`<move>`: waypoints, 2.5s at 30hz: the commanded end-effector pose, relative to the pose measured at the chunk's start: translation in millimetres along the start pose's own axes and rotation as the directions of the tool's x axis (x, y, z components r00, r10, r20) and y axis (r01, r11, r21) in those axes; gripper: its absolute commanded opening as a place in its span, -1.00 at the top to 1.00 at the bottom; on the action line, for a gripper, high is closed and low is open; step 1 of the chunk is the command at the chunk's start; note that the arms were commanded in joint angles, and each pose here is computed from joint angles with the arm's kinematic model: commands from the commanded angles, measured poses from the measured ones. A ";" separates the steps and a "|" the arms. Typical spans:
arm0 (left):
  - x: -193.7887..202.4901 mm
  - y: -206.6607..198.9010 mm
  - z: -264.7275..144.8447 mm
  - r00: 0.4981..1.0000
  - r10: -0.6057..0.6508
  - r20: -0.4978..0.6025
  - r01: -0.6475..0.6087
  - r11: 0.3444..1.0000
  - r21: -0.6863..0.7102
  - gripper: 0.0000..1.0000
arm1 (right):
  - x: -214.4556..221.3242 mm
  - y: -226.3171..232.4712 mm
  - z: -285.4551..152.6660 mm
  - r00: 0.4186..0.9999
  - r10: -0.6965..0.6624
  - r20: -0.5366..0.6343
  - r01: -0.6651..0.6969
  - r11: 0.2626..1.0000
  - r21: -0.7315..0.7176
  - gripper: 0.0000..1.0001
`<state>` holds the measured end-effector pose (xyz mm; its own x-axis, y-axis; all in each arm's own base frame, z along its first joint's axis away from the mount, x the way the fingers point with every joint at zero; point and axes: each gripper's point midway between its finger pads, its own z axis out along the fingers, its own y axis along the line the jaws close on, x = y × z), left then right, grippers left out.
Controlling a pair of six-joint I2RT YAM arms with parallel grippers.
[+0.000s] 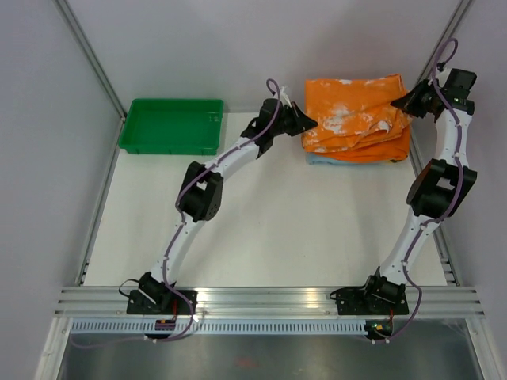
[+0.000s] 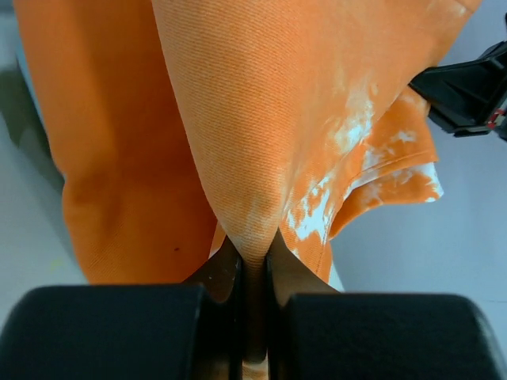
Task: Fold and stack the trousers
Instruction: Neatly place the folded trousers to the corner
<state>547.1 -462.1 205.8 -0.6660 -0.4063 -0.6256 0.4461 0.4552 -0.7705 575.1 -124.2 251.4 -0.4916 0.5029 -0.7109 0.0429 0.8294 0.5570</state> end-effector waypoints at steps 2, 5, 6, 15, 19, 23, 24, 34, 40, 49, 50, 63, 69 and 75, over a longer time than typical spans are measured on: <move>-51.0 -20.8 7.6 0.976 -0.004 0.217 -0.002 1.000 0.029 0.95 | -51.3 -30.2 -16.1 0.979 -0.134 0.151 0.127 0.991 0.051 1.00; -54.7 2.0 17.9 0.959 -0.030 0.281 0.032 0.999 -0.006 0.95 | -41.6 -49.0 -0.9 0.983 -0.139 0.120 0.132 0.989 0.062 1.00; -54.0 8.0 20.3 0.956 -0.034 0.290 0.041 0.999 -0.017 0.95 | -33.4 -61.2 8.5 0.987 -0.131 0.098 0.124 0.989 0.076 1.00; -22.9 60.1 36.7 0.951 -0.114 0.287 0.139 0.988 -0.070 0.95 | -21.0 -107.3 21.0 0.988 -0.142 0.059 0.127 0.972 0.200 0.99; -14.9 73.9 39.4 0.951 -0.115 0.286 0.147 0.985 -0.093 0.95 | -19.5 -113.1 24.3 0.986 -0.155 0.055 0.140 0.968 0.210 0.99; -9.1 86.1 40.9 0.951 -0.117 0.286 0.155 0.981 -0.113 0.95 | -16.5 -121.5 28.6 0.987 -0.155 0.050 0.139 0.963 0.229 1.00; -8.2 88.0 41.2 0.950 -0.125 0.285 0.163 0.980 -0.112 0.95 | -17.1 -123.0 30.0 0.986 -0.160 0.050 0.144 0.962 0.231 1.00; -39.7 29.0 26.1 0.935 -0.235 0.267 0.261 0.963 -0.067 0.95 | -61.8 -50.8 -25.8 0.980 -0.133 0.145 0.108 0.980 0.166 1.00; -51.7 1.2 21.7 0.905 -0.312 0.290 0.334 0.942 -0.027 0.95 | -64.0 -30.0 -35.3 0.986 -0.067 0.151 0.051 0.993 0.105 1.00; -37.5 12.6 34.1 0.880 -0.334 0.337 0.370 0.928 -0.045 0.95 | -71.2 -59.3 -38.9 0.980 -0.099 0.172 0.066 0.980 0.186 1.00; -34.6 16.7 35.4 0.877 -0.339 0.340 0.378 0.924 -0.053 0.95 | -62.6 -69.6 -30.4 0.985 -0.089 0.149 0.059 0.979 0.193 0.99; -48.2 33.1 35.1 0.895 -0.219 0.389 0.262 0.963 -0.062 0.18 | -61.3 -71.0 -26.1 0.974 -0.187 0.129 0.158 0.966 0.205 0.02; -74.9 -5.2 17.4 0.922 -0.067 0.380 0.105 0.991 -0.080 -0.80 | -101.8 11.2 -72.5 0.907 -0.352 0.231 0.319 0.933 0.169 -0.48; -125.4 -26.7 -28.0 0.901 0.099 0.423 -0.020 0.982 -0.187 -0.70 | -96.6 112.2 -99.8 0.838 -0.450 0.307 0.456 0.888 0.058 0.07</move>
<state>613.2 -428.8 187.8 -0.4738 -0.6591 -0.5840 0.2023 0.5640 -0.8006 559.6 -162.1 337.7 -0.3331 0.2513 -0.9088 0.0231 0.9657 0.2586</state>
